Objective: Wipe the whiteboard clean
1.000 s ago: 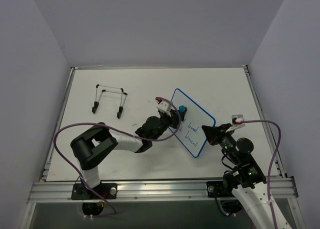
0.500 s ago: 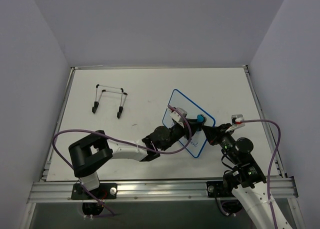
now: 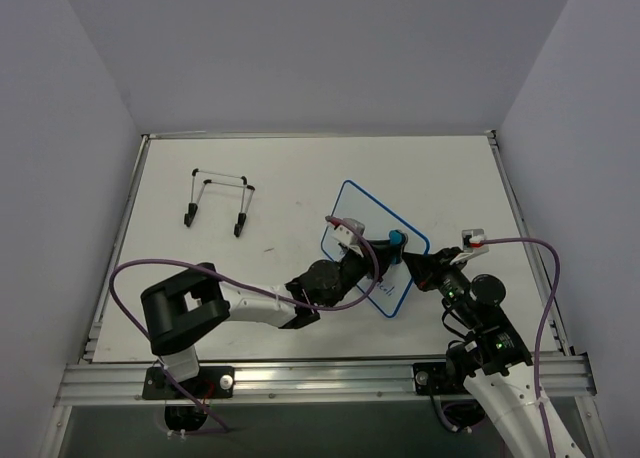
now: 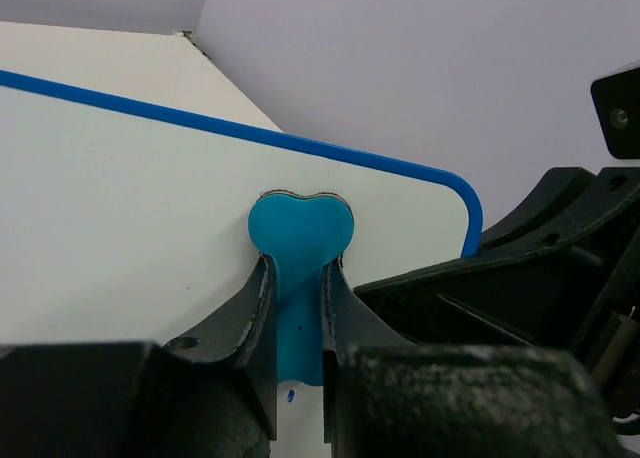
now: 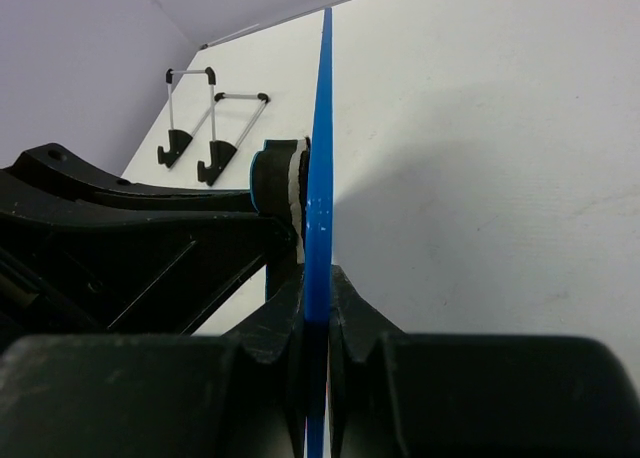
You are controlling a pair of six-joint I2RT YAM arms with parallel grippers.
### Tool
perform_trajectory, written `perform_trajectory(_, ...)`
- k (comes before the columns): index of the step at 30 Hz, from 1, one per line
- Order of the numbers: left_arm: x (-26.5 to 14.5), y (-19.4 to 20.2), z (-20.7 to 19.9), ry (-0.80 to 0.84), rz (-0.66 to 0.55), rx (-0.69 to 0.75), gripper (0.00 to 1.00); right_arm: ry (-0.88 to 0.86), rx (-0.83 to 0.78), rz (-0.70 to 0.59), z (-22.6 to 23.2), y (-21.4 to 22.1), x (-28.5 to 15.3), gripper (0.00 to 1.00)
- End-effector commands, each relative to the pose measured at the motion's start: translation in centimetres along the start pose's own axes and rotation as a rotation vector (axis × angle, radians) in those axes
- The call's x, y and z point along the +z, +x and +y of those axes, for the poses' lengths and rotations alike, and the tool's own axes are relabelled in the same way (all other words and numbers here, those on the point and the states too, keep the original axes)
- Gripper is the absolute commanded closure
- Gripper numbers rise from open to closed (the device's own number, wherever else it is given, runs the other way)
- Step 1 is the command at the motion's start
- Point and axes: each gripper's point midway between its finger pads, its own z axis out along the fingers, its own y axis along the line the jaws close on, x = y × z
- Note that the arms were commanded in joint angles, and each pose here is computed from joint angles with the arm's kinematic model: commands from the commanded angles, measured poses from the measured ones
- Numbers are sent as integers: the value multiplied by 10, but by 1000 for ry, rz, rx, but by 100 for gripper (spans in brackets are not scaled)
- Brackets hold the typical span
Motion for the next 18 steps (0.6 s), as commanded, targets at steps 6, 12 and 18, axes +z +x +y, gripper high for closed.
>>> perform_trajectory(6,-17,68,73,-169,160,28,98,-372,-25,-140,92,-59,-25,100)
perform_trajectory(12,-22,77,84,-199,180,42,98,-371,-26,-141,92,-60,-25,100)
perform_trajectory(18,-25,81,61,-127,168,14,98,-365,-20,-142,90,-59,-23,100)
